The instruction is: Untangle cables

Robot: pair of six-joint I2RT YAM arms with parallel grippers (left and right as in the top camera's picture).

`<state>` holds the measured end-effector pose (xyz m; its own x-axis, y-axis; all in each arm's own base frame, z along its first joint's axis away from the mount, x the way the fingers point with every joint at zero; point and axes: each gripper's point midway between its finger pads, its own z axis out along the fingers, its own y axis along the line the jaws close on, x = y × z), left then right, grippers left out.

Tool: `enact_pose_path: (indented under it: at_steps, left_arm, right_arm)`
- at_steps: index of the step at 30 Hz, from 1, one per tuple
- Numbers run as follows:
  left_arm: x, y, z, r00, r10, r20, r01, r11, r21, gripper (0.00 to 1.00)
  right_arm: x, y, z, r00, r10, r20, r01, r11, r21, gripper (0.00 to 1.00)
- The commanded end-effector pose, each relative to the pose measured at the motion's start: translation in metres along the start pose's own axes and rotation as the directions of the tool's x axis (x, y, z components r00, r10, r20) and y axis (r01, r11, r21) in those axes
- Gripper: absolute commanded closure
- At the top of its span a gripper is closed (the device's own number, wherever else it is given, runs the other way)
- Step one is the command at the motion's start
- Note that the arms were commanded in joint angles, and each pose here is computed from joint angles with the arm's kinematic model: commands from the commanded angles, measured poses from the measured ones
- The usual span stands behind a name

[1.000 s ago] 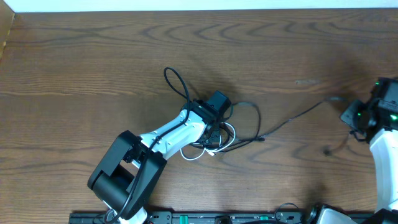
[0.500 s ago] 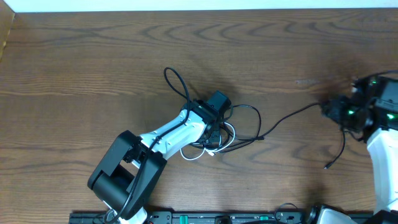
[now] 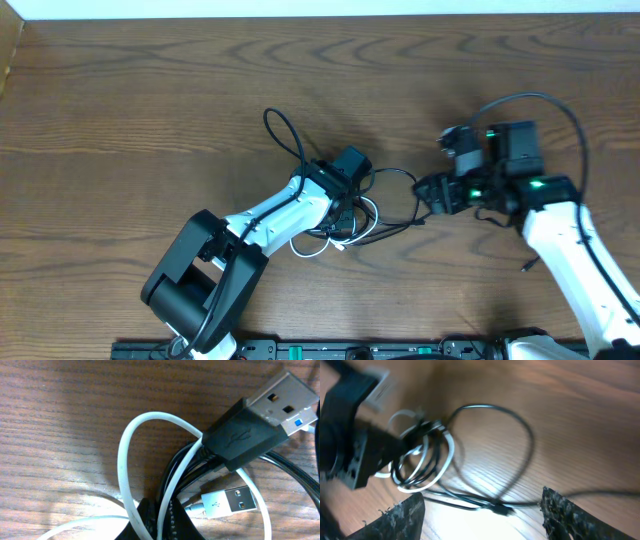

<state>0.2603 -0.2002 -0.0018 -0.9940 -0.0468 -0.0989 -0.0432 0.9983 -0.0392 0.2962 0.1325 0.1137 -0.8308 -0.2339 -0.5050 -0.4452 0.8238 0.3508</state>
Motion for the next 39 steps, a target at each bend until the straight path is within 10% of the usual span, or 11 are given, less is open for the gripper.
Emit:
enact_pose_path:
  at_steps: [1, 23, 30, 39]
  left_arm:
    - [0.001, 0.017, 0.010, 1.000, 0.001, 0.005, -0.001, 0.997, -0.072, 0.92]
    - [0.001, 0.017, 0.010, 1.000, 0.001, 0.005, -0.001, 0.997, -0.072, 0.92]
    - [0.001, 0.018, 0.010, 1.000, 0.002, 0.001, -0.002, 0.997, -0.075, 0.93]
    - [0.002, 0.019, 0.010, 1.000, 0.002, -0.001, -0.002, 0.997, -0.077, 0.92]
  right_arm:
    - [0.013, 0.013, 0.023, 0.990, -0.120, -0.072, 0.118, 0.992, -0.035, 0.31]
    - [0.065, -0.057, 0.089, 0.909, 0.363, -0.203, -0.272, 0.889, 0.368, 0.69]
    - [0.082, -0.124, 0.046, 0.870, 0.493, -0.021, -0.320, 0.596, 0.737, 0.66]
    - [0.099, -0.186, 0.002, 0.778, 0.614, 0.132, -0.445, 0.390, 0.806, 0.60]
